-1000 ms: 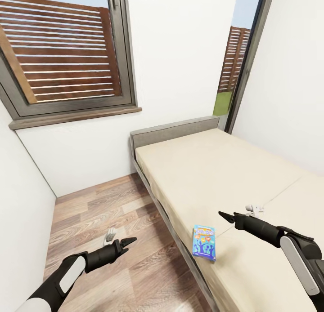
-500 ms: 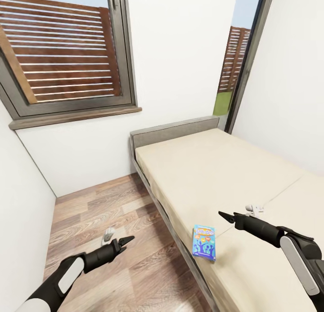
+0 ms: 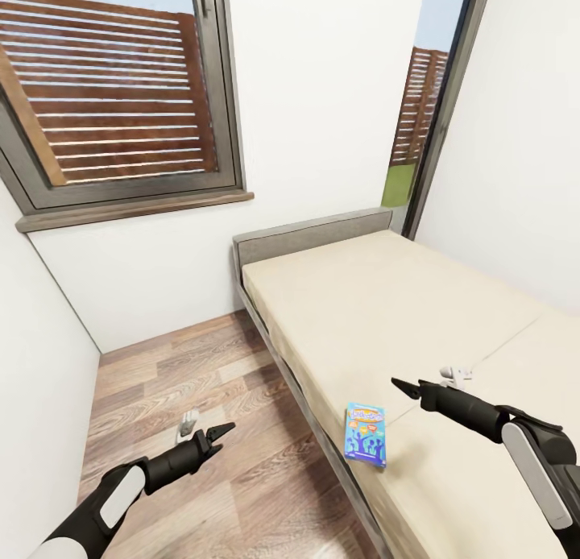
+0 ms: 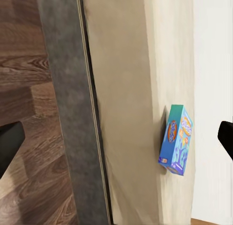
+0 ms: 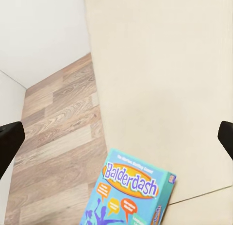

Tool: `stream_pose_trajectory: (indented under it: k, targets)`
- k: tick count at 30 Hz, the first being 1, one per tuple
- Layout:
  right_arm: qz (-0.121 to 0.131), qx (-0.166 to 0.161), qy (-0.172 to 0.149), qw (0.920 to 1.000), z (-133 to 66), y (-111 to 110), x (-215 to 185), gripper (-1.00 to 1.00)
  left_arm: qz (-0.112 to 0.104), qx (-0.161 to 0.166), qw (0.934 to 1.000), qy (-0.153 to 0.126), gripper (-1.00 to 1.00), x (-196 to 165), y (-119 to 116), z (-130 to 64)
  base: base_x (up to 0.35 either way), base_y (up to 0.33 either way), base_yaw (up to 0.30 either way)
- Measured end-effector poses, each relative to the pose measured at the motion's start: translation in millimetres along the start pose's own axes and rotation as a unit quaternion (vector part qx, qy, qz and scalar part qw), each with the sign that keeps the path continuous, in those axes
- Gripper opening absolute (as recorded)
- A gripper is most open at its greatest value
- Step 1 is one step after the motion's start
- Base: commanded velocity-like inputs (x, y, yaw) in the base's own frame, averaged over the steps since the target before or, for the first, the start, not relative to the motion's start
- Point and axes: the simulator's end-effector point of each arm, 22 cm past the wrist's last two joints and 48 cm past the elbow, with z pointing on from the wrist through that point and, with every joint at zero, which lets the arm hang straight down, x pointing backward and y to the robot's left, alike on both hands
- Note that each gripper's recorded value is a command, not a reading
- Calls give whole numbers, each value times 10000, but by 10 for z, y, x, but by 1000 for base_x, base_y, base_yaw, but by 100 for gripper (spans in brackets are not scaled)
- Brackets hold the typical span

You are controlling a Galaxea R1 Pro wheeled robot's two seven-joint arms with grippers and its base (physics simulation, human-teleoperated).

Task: Put all the toys in the child's room - the three board games (two on the bed and one on the table), the two jigsaw puzzles on the table, and the tennis ball on the table - inside the toy box on the table in the child's room.

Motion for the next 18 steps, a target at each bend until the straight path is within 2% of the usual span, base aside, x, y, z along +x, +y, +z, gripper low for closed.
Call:
stream_pose_trajectory:
  k: [6,9,18]
  targets:
    - [30,76,-118,9999,-59,-76,-92,100,-103,119,9999,67,100,53,-29,-2,0,0,0]
    - [201,299,-442,9984,-254,-320,-326,100,-287,141,9993,214,100,144,-12,-9,0,0,0]
    - [539,209,-351,9977,-399,-388,-343,100,-414,155,9985,315,100,203,-6,-12,0,0,0]
